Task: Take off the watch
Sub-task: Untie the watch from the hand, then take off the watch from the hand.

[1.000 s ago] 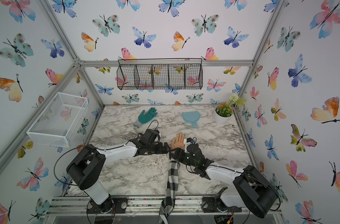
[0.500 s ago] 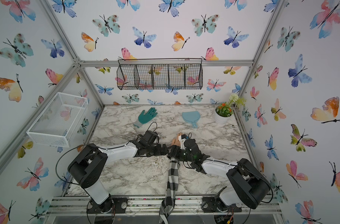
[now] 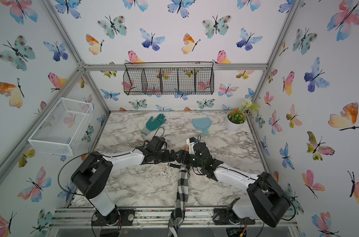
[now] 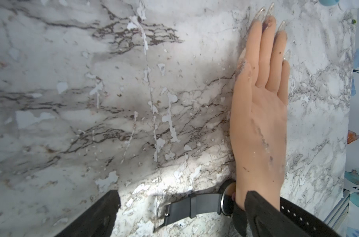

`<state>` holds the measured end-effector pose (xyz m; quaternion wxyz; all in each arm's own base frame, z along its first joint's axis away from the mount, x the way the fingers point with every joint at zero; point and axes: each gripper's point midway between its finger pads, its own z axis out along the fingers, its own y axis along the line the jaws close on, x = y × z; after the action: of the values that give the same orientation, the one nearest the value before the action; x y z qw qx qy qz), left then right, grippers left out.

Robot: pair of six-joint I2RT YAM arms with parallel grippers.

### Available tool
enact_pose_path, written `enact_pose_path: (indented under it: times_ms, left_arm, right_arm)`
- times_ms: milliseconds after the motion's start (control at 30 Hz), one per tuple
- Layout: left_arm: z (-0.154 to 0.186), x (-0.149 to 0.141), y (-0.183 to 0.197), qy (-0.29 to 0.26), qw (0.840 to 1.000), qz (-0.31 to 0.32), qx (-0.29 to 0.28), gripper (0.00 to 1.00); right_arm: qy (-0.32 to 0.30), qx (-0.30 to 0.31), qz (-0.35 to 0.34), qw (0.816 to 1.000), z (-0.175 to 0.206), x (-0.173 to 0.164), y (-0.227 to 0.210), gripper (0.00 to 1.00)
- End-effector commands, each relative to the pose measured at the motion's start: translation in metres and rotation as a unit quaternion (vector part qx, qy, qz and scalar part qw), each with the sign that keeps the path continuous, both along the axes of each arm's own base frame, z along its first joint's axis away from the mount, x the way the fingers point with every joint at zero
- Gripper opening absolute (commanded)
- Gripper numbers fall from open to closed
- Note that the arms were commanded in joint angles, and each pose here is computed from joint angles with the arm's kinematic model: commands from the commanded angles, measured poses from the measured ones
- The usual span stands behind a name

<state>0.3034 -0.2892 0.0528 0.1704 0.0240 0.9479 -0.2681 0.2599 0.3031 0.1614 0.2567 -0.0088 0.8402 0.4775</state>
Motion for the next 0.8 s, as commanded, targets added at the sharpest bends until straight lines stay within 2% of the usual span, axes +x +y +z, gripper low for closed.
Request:
enact_pose_path:
  times_ms: [0,133,267,400,600,700,767]
  left_arm:
    - [0.008,0.004,-0.002,-0.006,1.000,0.002,-0.007,0.98]
    - [0.007,0.002,-0.003,-0.004,1.000,-0.001,-0.007,0.98]
    - [0.007,0.002,-0.003,-0.004,1.000,-0.002,-0.008,0.99]
    - [0.005,0.001,-0.001,-0.002,1.000,-0.001,-0.005,0.98]
    - [0.001,0.001,0.013,-0.005,0.999,0.012,0.034,0.99]
    - [-0.002,-0.001,0.025,0.004,0.998,0.033,0.060,0.99]
    - [-0.004,0.000,0.036,0.012,0.995,0.057,0.078,0.99]
  right_arm:
    - [-0.014,-0.084,-0.050,0.995,-0.006,0.007,-0.028,0.66]
    - [-0.006,-0.169,-0.106,0.980,-0.021,0.009,-0.063,0.69]
    - [0.039,-0.254,-0.164,0.952,-0.049,0.003,-0.102,0.70]
    - [0.072,-0.277,-0.172,0.942,-0.073,-0.009,-0.114,0.71]
    - [0.073,-0.281,-0.165,0.943,-0.081,-0.011,-0.114,0.70]
    - [0.032,-0.272,-0.101,0.957,-0.071,-0.006,-0.092,0.69]
    - [0.012,-0.282,-0.055,0.958,-0.065,-0.002,-0.078,0.67]
